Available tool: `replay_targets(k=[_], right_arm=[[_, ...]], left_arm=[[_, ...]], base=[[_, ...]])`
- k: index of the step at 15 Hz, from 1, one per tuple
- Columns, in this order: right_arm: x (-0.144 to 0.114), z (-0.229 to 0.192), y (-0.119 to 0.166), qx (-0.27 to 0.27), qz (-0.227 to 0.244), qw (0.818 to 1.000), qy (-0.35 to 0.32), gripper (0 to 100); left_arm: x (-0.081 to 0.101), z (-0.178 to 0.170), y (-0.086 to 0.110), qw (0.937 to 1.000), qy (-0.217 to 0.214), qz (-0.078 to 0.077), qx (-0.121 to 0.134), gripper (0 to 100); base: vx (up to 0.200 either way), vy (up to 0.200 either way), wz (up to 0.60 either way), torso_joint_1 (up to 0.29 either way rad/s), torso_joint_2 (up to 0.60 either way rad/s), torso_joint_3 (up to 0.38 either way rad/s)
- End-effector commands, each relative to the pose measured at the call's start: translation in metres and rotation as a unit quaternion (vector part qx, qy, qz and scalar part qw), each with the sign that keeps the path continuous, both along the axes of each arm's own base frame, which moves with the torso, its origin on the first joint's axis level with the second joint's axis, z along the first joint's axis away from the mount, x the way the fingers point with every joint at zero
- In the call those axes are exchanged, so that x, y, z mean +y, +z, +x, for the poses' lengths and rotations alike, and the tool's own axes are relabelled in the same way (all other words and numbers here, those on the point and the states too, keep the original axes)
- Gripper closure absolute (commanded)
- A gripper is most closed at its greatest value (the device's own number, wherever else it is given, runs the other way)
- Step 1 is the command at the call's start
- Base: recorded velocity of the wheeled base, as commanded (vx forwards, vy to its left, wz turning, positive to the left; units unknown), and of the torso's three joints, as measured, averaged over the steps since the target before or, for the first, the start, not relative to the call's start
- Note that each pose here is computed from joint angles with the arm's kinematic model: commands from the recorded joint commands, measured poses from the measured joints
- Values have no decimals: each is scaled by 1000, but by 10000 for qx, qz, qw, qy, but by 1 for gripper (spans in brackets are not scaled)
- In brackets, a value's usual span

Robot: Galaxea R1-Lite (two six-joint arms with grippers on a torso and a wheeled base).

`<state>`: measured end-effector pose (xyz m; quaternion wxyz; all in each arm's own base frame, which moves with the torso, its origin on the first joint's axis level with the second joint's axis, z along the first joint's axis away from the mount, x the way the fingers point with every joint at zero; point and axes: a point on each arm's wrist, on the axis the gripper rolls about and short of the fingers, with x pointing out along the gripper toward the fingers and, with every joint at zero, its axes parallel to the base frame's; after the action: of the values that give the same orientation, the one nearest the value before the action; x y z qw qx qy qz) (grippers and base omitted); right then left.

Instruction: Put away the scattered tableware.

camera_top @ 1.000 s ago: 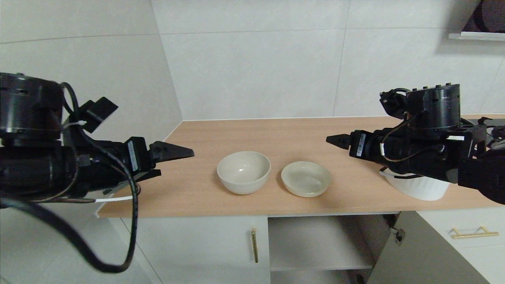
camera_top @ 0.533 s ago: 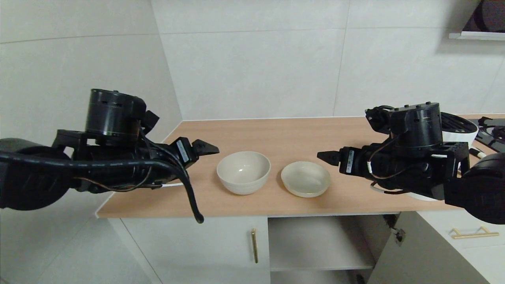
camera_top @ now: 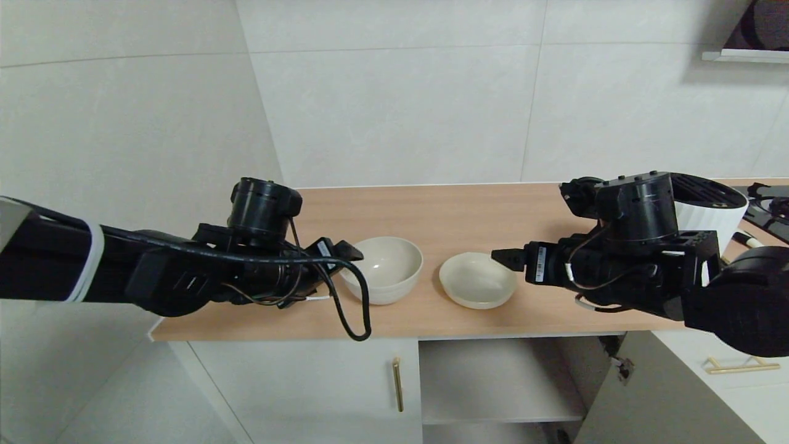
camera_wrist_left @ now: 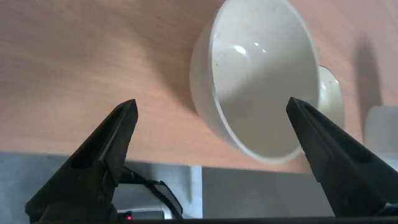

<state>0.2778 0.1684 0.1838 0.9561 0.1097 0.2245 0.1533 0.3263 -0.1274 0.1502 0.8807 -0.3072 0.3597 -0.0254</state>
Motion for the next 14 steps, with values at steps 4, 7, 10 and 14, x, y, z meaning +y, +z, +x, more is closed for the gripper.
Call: replay_targets(k=[4,7,10,14], right_arm=[[1,0,-1,-3,-32,10000,25,0],[1,0,-2,16,-44,10000,25,0],[1,0,-2,16,-44,10000,25,0],[1,0,-2,23,-48,10000,25,0]], left_arm=[[-5,12,-17,9998,58,47,183,0],[-4,11,-14,9998,82,5,157,0],[-5,13,-19,9997,82,31,221,0],[-6,14,-15,9996,173,-105,188,100]], base=[[0,0,0,0,0,0],[0,0,0,0,0,0],[0,0,0,0,0,0],[0,0,0,0,0,0]])
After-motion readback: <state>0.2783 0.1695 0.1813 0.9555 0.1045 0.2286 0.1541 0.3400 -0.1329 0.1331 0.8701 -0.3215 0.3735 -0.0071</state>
